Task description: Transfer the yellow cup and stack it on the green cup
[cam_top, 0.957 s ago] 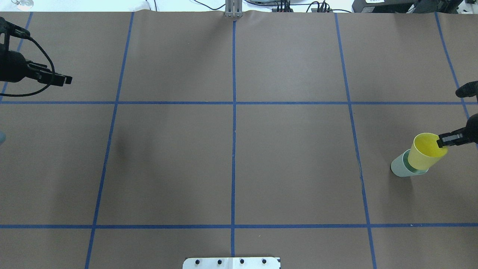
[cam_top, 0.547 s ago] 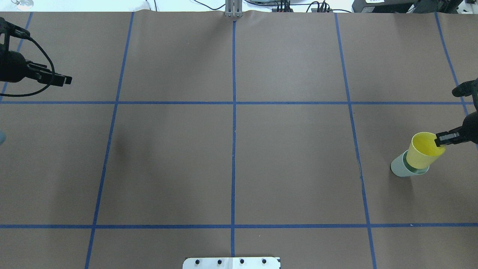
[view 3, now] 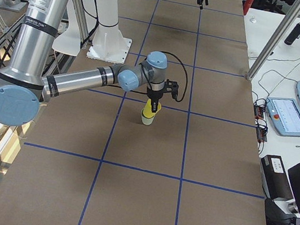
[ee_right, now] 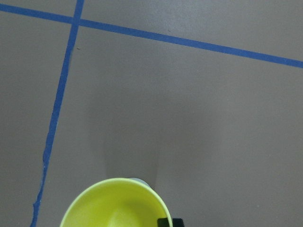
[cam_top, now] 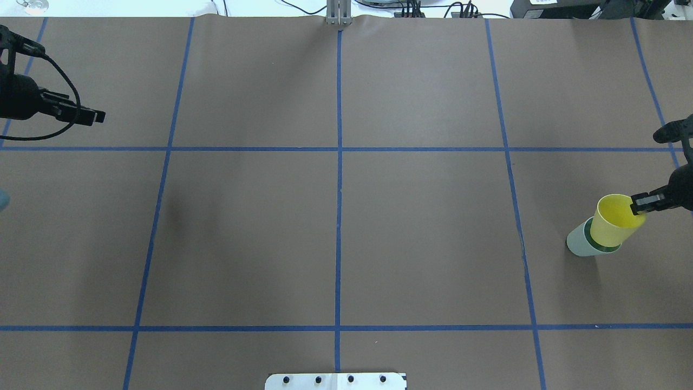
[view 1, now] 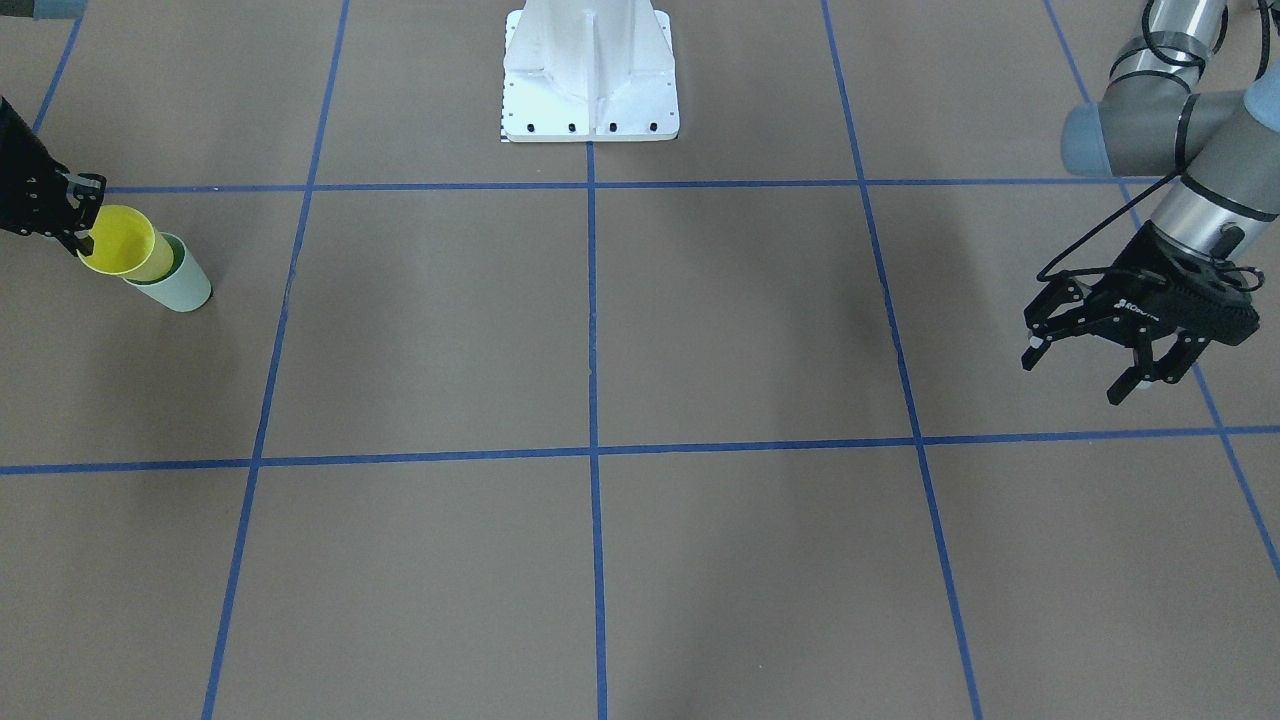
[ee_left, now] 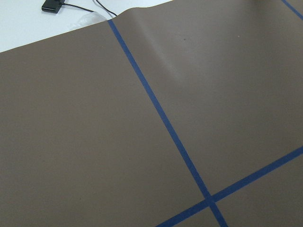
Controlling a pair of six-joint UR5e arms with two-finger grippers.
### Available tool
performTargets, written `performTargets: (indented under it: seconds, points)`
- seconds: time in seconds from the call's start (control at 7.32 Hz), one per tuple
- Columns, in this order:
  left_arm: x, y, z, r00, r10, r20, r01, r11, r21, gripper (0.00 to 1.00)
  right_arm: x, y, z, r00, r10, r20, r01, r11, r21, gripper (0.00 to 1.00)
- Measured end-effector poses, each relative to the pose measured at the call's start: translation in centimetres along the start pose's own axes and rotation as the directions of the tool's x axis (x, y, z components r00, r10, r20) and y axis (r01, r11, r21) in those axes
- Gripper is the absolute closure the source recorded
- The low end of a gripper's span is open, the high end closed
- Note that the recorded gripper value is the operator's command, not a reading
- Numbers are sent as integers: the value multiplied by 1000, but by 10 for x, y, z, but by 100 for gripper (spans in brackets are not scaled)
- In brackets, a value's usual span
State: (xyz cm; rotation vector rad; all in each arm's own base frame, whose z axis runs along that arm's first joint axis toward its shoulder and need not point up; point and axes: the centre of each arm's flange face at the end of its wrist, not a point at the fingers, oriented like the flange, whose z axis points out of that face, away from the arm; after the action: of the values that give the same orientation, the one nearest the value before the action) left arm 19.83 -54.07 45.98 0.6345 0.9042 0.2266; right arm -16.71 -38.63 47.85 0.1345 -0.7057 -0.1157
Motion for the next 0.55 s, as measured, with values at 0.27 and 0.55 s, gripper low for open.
performTargets:
  seconds: [0.27,0.55]
  points:
    - [0,-1,1,1000,-1,1,1,1000,-2,0,1,1,5,1000,9,0,-9,1000,-12,0]
    - [-15,2,0,1000,12,14,-11,1000,-10,0,-6,-6,3,1000,5,22,-5,1000,-11,0]
